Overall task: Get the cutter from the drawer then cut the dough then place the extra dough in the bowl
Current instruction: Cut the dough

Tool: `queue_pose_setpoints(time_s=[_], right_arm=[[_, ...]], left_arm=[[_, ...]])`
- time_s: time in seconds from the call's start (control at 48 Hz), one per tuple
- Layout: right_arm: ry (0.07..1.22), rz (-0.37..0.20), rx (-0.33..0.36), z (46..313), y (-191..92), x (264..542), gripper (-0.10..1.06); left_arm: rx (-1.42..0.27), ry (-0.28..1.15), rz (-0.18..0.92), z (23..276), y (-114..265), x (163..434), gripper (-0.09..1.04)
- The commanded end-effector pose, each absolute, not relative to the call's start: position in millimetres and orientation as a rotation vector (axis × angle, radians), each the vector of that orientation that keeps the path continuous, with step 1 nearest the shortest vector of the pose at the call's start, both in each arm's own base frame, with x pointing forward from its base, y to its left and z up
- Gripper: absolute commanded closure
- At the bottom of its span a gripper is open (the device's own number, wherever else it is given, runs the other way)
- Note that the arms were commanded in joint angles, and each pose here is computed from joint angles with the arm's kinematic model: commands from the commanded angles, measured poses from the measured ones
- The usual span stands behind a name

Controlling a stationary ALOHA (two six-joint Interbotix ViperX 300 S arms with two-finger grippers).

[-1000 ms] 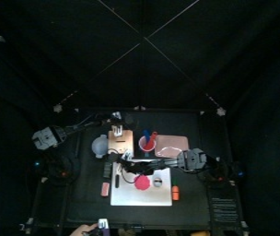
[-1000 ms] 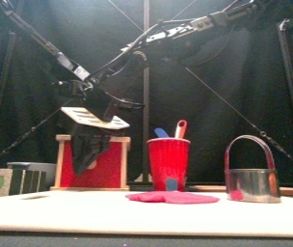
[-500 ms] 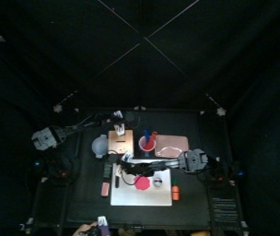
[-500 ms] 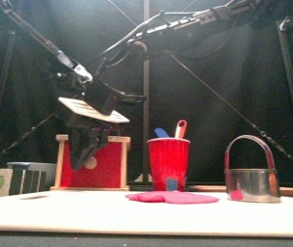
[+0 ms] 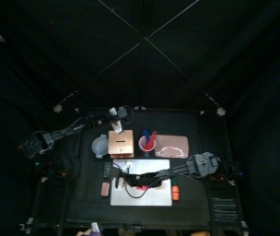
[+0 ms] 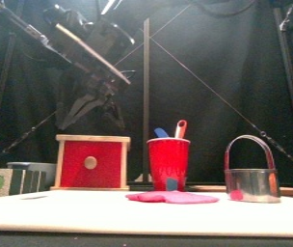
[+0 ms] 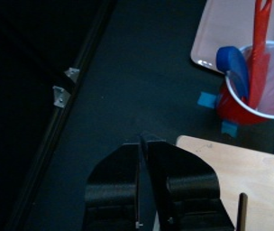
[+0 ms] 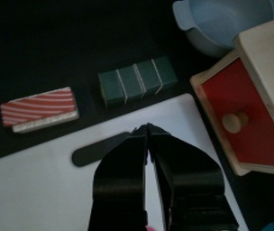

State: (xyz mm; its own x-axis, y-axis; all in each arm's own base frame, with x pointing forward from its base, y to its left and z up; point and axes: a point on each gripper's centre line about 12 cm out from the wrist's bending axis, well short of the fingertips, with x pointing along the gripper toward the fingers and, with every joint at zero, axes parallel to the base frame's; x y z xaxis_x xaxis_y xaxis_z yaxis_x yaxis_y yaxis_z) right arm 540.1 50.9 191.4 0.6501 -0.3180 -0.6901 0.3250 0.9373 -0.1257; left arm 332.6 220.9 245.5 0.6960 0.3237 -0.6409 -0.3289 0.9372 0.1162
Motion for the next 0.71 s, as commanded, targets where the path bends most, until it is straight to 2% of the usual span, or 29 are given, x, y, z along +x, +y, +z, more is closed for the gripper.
queue_pose_setpoints(time_s=[0.021,0.188,0.375,0.583,0.708], right_arm=[[0.699,-0.343,0.026,241,53,524,0.63],[0.684,-0.31,0.027,259,59,497,0.63],[0.683,-0.269,0.041,265,58,461,0.63],[0.664,-0.237,0.129,270,55,418,0.63],[0.662,-0.228,0.159,275,53,393,0.63]], left_arm=[[0.007,0.599,0.394,272,205,323,0.47],[0.019,0.442,0.418,288,167,305,0.47],[-0.023,0.339,0.367,295,121,286,0.47],[-0.065,0.218,0.246,310,66,265,0.47],[-0.035,0.173,0.195,307,44,257,0.47]])
